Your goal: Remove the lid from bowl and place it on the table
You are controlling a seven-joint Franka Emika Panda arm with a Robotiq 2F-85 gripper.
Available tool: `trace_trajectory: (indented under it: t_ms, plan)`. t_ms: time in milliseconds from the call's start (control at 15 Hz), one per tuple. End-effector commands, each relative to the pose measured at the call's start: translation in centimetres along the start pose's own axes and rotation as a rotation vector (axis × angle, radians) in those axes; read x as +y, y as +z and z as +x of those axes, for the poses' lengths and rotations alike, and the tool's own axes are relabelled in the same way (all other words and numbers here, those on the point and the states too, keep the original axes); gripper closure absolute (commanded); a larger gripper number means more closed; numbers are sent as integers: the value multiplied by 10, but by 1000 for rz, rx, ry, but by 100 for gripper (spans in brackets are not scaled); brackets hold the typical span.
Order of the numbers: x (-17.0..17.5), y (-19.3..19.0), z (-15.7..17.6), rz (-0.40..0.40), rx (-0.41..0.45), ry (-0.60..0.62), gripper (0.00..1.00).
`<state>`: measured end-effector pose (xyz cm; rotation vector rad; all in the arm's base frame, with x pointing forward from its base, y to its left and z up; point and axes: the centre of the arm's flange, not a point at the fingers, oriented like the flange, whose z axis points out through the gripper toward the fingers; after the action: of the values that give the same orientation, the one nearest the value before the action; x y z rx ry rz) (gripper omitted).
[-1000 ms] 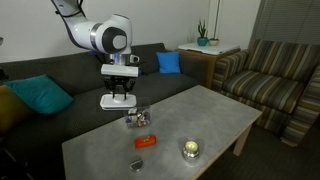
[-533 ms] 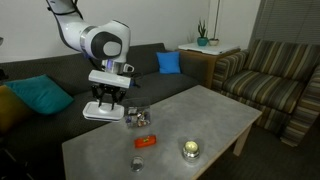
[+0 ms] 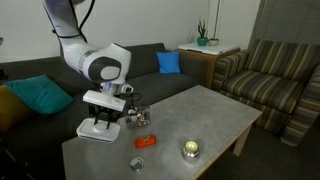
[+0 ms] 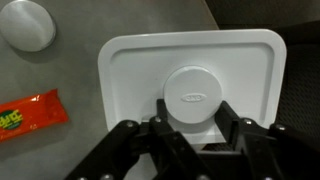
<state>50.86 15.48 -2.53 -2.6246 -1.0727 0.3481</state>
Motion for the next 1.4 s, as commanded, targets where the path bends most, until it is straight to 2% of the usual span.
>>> trace_trajectory:
  t_ms: [0,267,533,1000,1333]
  plan:
    - [17,52,-2,39,10,70,73]
    - [20,96,-8,68,5,123,73]
    - [33,117,-2,-3,25,223,73]
    - [59,96,16,-191,17,345,73]
    - [65,96,18,-238,17,380,73]
